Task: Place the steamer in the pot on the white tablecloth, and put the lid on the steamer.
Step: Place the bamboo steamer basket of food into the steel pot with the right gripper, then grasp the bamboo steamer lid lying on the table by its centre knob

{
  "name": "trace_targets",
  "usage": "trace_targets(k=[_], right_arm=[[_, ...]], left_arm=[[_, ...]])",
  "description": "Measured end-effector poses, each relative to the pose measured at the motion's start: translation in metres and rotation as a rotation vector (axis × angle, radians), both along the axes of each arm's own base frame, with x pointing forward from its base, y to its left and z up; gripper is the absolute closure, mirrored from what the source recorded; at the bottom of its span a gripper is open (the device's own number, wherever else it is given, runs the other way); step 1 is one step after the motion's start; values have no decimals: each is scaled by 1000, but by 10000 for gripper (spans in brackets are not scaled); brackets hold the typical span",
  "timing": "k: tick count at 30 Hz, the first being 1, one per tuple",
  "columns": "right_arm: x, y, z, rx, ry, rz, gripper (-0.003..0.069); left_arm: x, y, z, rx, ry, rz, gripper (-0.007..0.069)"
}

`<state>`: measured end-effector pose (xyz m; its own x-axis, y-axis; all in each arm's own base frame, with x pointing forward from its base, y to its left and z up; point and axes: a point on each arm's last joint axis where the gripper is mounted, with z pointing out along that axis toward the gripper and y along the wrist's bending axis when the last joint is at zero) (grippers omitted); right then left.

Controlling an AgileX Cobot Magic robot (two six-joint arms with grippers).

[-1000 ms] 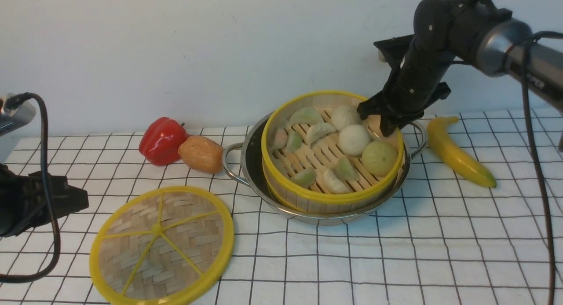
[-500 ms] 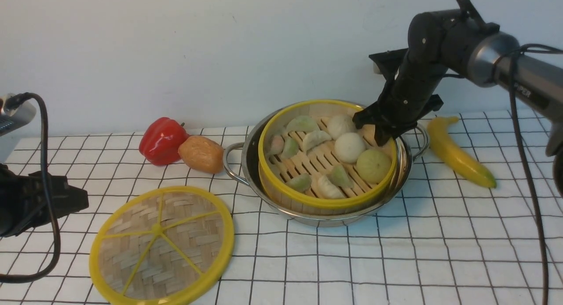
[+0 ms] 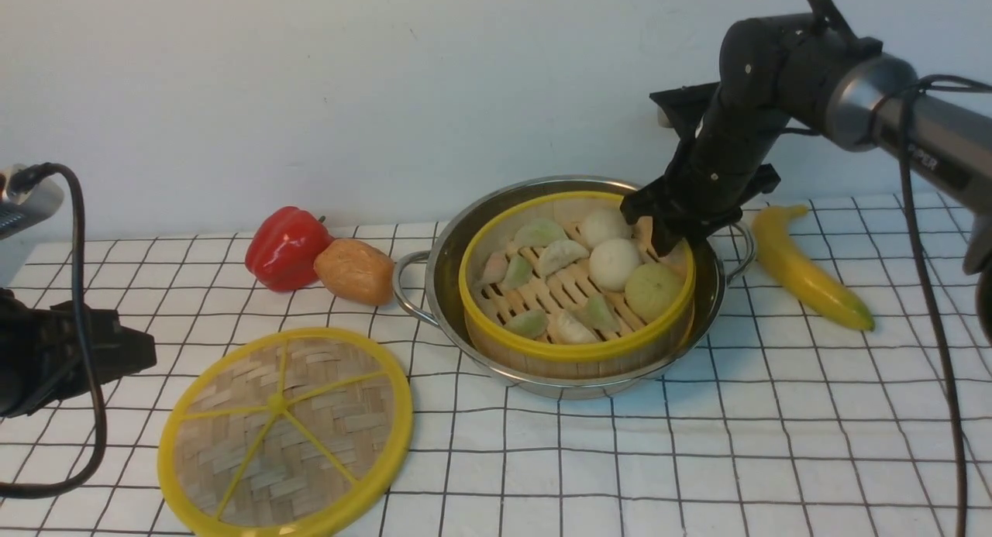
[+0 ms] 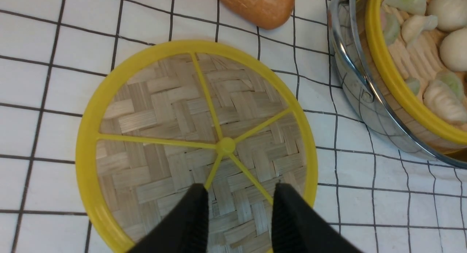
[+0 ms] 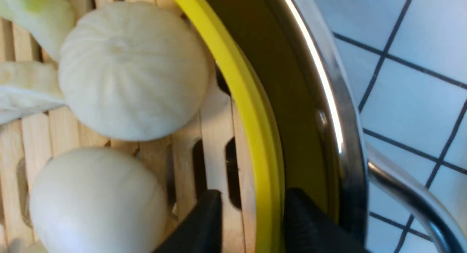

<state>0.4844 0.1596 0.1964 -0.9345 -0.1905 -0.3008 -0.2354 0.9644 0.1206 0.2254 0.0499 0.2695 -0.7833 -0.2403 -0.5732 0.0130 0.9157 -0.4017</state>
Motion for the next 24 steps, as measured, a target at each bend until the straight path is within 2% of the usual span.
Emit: trace_targets(k=[5,13,16,20,21,24], right_arm=[[0,0,1,1,-1,0,310],[0,0,14,11,-32,0,294],[1,0,39,32,-95,-2,294],[-8,-7,99,114,-217,-32,293],[-8,-7,99,117,-215,-33,293],[-23,-24,152,217,-297,-64,293]], left_arm=[[0,0,0,0,0,0,382],[0,0,0,0,0,0,382],[0,0,0,-3,0,0,382],[3,-3,-2,-47,-3,11,382],[3,-3,-2,-50,-4,9,382],[13,-15,-11,-64,25,-39,382]])
